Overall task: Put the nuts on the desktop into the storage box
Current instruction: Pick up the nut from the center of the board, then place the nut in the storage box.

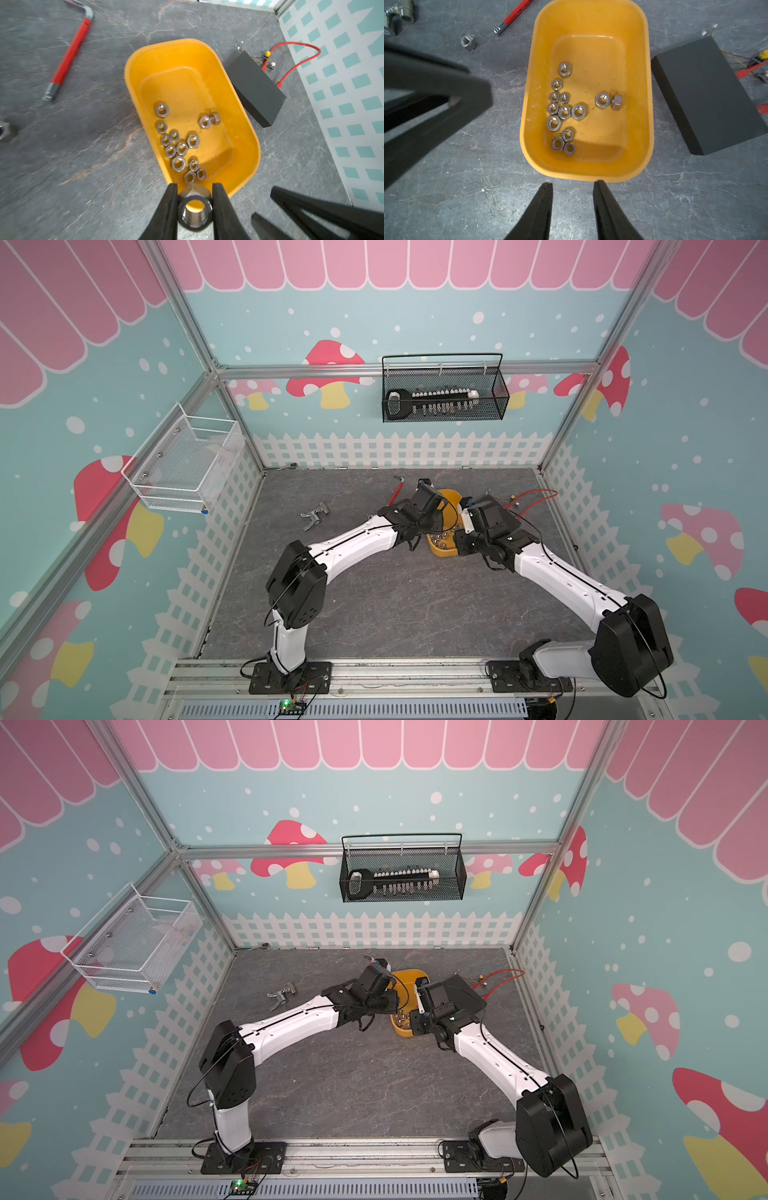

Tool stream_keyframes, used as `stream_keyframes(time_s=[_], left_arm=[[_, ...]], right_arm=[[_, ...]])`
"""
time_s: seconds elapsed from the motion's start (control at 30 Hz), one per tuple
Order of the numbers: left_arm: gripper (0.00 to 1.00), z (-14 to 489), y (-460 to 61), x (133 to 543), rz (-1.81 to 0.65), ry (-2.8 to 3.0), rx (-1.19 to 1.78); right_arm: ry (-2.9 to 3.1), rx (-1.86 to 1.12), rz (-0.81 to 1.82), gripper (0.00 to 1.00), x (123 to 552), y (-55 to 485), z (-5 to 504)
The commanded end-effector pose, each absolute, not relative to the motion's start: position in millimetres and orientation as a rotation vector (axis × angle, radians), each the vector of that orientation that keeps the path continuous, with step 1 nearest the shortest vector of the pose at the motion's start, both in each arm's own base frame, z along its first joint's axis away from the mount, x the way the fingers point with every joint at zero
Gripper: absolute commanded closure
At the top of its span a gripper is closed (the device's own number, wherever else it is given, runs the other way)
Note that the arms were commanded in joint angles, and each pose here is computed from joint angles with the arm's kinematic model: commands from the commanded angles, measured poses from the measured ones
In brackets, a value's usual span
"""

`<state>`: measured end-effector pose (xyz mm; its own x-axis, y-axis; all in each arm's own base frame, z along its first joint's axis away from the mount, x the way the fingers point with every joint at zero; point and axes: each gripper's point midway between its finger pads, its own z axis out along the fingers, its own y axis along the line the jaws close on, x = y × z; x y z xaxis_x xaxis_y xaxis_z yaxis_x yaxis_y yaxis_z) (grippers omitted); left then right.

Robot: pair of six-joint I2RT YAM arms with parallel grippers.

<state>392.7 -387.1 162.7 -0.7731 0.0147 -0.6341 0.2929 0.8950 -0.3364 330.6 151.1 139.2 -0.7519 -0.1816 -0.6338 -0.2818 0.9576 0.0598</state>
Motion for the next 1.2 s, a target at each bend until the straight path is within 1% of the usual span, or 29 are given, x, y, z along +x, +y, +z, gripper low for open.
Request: stream_keyframes(time_s=[0.0, 0.13, 0.23, 0.3, 0.37, 0.43, 0.53, 0.67, 0.77, 0.83, 0.87, 0.9, 0.93, 0.97, 1.0, 1.07, 1.17], left_arm=[[1.0, 120, -409, 387, -0.574, 2.487, 0.325], [1.0, 99, -421, 392, -0.562, 2.51, 0.33], [0.99, 97, -423, 397, -0.548, 2.504, 0.309], [0.9, 102, -424, 400, -0.55, 2.493, 0.303], [0.74, 107, -425, 402, -0.551, 2.48, 0.3], [0.65, 111, -427, 403, -0.553, 2.47, 0.304], [0.59, 116, -428, 404, -0.559, 2.46, 0.306], [0.54, 121, -429, 406, -0.565, 2.447, 0.308], [0.53, 128, -425, 409, -0.535, 2.431, 0.301], [0.53, 141, -419, 415, -0.493, 2.4, 0.287], [0.52, 152, -411, 422, -0.443, 2.37, 0.261], [0.48, 160, -404, 426, -0.41, 2.354, 0.241], [0.42, 171, -392, 433, -0.367, 2.333, 0.205], [0.33, 181, -377, 441, -0.327, 2.32, 0.162], [0.27, 188, -364, 447, -0.3, 2.313, 0.126], [0.24, 200, -333, 462, -0.276, 2.31, 0.053], [0.24, 199, -288, 480, -0.262, 2.341, -0.037]], right_arm=[[2.415, -0.34, 0.214, 0.61, 323, 148, 143], [2.398, -0.338, 0.226, 0.61, 316, 145, 148], [2.392, -0.354, 0.245, 0.59, 311, 146, 150], [2.392, -0.365, 0.252, 0.57, 308, 146, 151], [2.394, -0.376, 0.256, 0.55, 306, 146, 152], [2.391, -0.39, 0.263, 0.53, 303, 146, 152], [2.383, -0.408, 0.268, 0.52, 300, 146, 155], [2.362, -0.426, 0.281, 0.51, 297, 147, 162], [2.348, -0.444, 0.293, 0.51, 296, 148, 166], [2.336, -0.477, 0.315, 0.51, 293, 152, 168], [2.328, -0.502, 0.333, 0.51, 292, 156, 169], [2.323, -0.526, 0.35, 0.51, 290, 158, 170], [2.318, -0.552, 0.368, 0.51, 289, 162, 170], [2.312, -0.582, 0.389, 0.51, 287, 165, 171], [2.307, -0.604, 0.41, 0.51, 285, 169, 170], [2.285, -0.652, 0.457, 0.51, 284, 178, 171], [2.256, -0.668, 0.518, 0.51, 288, 190, 172]])
